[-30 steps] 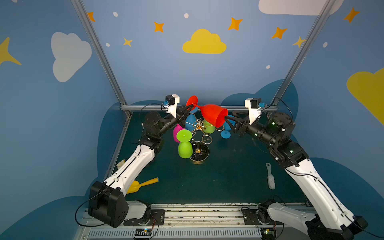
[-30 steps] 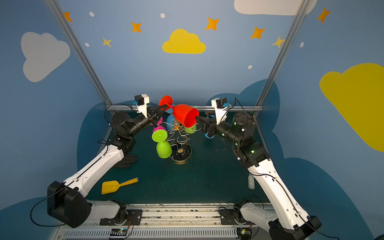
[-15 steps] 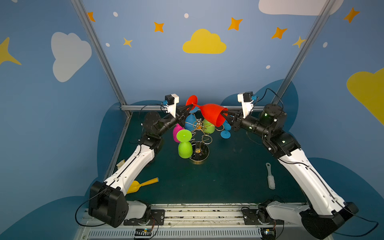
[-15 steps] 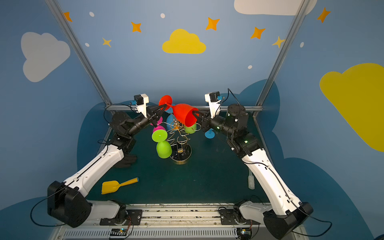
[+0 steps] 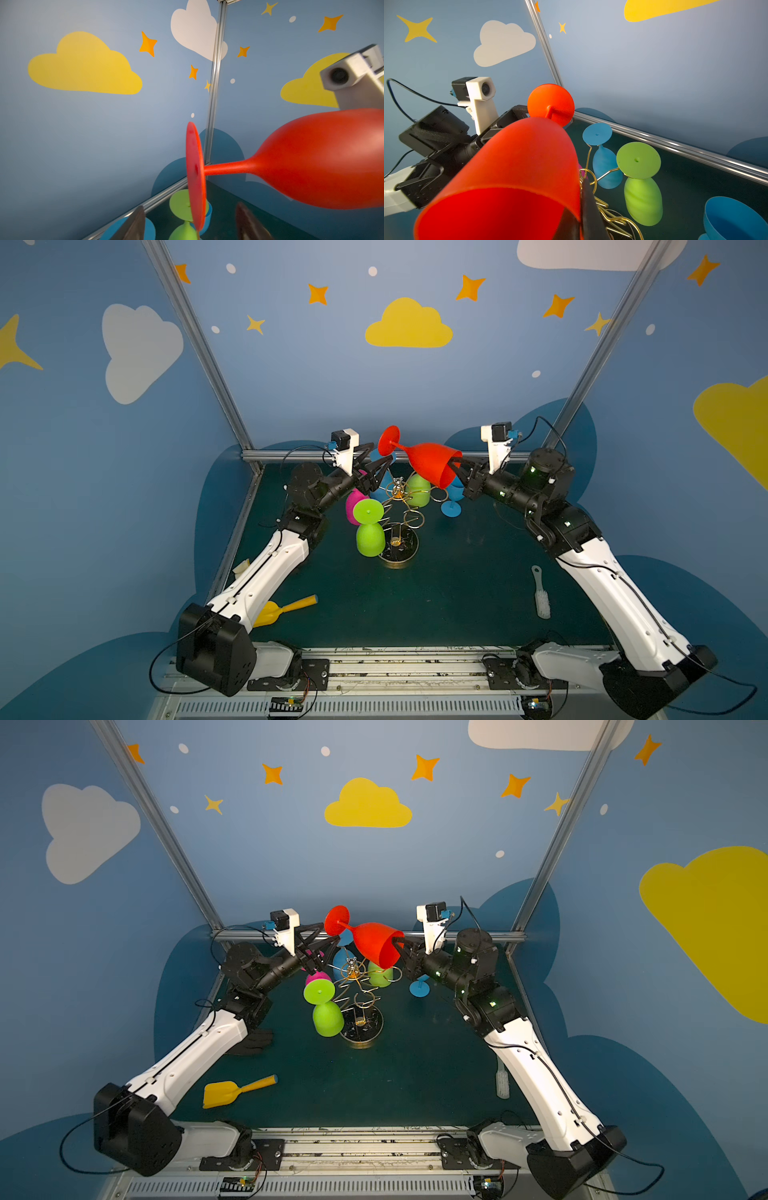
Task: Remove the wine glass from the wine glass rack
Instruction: 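Lower the red glass rim-down beside the blue glass while the left arm withdraws, then open the right gripper and raise it away from the red glass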
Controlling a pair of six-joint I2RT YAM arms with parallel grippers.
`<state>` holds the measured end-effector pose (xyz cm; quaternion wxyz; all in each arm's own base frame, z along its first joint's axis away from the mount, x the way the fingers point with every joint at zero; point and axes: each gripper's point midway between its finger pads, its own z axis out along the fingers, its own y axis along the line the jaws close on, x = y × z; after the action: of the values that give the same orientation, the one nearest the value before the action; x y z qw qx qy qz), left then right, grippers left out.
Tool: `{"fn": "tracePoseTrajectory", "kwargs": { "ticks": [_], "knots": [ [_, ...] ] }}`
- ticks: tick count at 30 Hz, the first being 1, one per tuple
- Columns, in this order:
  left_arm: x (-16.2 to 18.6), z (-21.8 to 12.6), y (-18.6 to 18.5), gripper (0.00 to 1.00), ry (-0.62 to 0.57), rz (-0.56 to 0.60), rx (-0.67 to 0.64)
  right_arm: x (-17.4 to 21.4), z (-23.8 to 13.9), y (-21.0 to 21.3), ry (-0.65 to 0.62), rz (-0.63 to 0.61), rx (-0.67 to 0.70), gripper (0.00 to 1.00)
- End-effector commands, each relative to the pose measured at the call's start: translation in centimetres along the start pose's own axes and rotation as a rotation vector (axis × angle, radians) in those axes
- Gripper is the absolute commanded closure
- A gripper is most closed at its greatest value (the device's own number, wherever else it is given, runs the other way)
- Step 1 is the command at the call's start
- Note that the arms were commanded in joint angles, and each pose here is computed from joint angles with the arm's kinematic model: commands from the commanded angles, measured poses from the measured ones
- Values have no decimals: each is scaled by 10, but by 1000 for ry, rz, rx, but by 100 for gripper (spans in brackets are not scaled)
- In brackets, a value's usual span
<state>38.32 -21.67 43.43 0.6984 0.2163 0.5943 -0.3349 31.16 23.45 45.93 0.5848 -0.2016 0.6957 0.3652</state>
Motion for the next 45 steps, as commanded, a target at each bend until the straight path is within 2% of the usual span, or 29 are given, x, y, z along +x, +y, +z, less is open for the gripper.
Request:
{"fn": "tracePoseTrajectory", "kwargs": {
  "ticks": [1,5,9,14,17,19,22,25,30,36,45],
  "knots": [
    [-14,-17,14,20,-4,21,-120,-24,-25,-11,-92,-24,94,100],
    [-17,-43,43,12,-11,-23,-273,-25,-59,-32,-103,-72,249,100],
    [-5,-78,67,7,0,-35,-409,-11,-100,-51,-60,-105,413,100],
    [7,-126,90,5,-43,6,-561,26,-154,-75,99,-118,641,100],
    [9,-144,104,5,-79,6,-638,53,-175,-88,219,-102,749,100],
    [14,-151,114,5,-55,13,-681,71,-182,-97,314,-90,802,100],
    [27,-161,128,5,-38,-48,-730,92,-179,-112,441,-75,854,100],
    [35,-163,131,5,-39,-94,-722,109,-169,-131,558,-75,899,100],
    [26,-168,128,4,-50,-86,-721,132,-145,-169,738,-74,957,100],
    [18,-178,127,4,-69,-65,-741,146,-110,-217,812,25,926,100],
    [9,-190,131,4,-102,-71,-769,165,-71,-289,909,108,921,100]
  ]
}}
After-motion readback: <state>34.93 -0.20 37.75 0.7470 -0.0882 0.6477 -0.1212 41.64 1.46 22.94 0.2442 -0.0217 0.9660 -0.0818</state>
